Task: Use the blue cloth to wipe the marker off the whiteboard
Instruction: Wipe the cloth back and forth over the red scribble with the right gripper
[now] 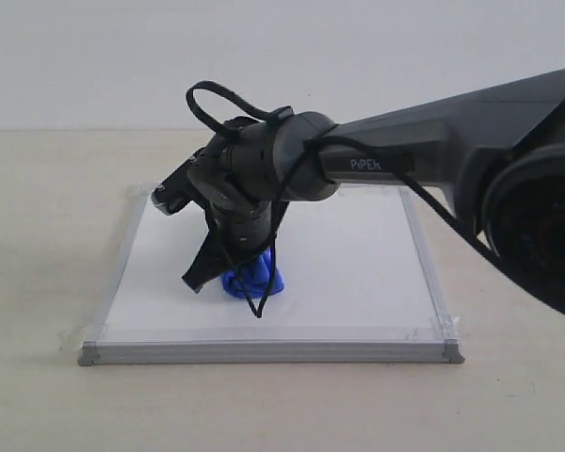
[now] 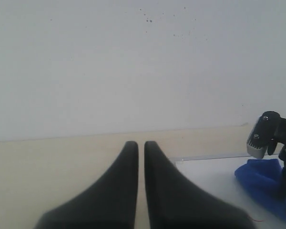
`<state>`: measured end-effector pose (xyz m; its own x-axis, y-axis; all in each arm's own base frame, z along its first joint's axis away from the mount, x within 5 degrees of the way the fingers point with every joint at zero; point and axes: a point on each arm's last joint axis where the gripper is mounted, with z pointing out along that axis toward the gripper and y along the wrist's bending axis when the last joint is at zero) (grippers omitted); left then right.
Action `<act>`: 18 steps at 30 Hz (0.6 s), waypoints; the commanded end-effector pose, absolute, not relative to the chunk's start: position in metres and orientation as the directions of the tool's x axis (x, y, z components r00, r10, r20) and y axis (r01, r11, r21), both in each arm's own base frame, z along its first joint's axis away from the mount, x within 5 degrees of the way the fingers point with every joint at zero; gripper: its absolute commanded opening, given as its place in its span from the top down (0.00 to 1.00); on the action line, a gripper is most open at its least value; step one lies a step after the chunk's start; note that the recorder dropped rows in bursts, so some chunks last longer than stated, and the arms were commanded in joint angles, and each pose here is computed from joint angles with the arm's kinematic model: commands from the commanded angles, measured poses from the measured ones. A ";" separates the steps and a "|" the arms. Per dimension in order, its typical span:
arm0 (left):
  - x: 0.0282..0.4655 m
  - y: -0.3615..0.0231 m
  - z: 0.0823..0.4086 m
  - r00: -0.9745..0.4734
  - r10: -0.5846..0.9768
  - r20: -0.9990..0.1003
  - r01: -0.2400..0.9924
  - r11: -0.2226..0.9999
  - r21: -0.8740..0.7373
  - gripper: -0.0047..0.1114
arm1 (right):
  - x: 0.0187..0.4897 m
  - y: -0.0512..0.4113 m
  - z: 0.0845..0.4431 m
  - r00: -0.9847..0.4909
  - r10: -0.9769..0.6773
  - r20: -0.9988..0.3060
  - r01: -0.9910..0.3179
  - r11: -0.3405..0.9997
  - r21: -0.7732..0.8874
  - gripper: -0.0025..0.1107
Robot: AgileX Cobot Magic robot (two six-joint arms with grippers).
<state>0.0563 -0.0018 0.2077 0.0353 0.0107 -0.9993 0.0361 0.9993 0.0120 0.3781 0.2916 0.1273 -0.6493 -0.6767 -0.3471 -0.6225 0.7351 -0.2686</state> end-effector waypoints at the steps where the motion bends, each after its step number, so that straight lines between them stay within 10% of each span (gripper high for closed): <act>1: 0.056 -0.002 0.209 0.036 -0.001 -0.999 0.038 0.999 0.000 0.92 | 0.347 0.336 0.096 -0.617 -0.689 -0.379 -0.732 0.680 -0.043 0.98; 8: 0.056 -0.002 0.209 0.036 -0.001 -0.999 0.038 0.999 0.000 0.92 | 0.341 0.358 0.107 -0.564 -0.720 -0.404 -0.792 0.610 0.019 0.98; 18: 0.056 -0.002 0.209 0.036 -0.001 -0.999 0.038 0.999 0.000 0.92 | 0.409 0.257 0.108 -0.746 -0.617 -0.251 -0.540 0.781 -0.314 0.98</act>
